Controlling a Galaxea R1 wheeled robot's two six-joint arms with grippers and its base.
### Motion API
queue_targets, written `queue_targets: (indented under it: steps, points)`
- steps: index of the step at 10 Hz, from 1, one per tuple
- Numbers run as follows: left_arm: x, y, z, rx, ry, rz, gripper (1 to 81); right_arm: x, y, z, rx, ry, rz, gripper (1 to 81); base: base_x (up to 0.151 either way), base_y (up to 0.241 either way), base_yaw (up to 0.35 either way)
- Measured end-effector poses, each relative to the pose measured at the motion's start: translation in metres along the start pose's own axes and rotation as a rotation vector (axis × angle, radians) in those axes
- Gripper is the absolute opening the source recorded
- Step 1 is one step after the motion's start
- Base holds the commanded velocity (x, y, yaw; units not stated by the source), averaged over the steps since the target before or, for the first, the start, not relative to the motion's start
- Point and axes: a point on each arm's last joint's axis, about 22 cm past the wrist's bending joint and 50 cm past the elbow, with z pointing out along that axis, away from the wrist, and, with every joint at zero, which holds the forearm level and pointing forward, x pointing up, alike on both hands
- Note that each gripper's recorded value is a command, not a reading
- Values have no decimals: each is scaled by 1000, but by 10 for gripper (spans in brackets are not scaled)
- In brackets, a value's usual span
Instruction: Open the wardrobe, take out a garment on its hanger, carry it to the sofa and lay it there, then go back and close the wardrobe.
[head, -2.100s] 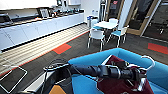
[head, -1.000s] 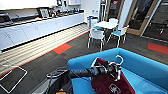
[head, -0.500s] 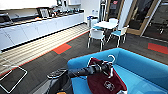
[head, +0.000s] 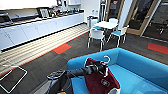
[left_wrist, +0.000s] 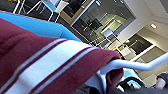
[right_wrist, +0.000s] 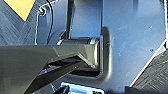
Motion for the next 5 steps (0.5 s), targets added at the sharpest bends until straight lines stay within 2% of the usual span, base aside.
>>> queue_targets:
  steps: [5]
  points:
    - [-32,-22,-1,65,-34,80,10,0,0,0,0,0,0,811,0,0,0]
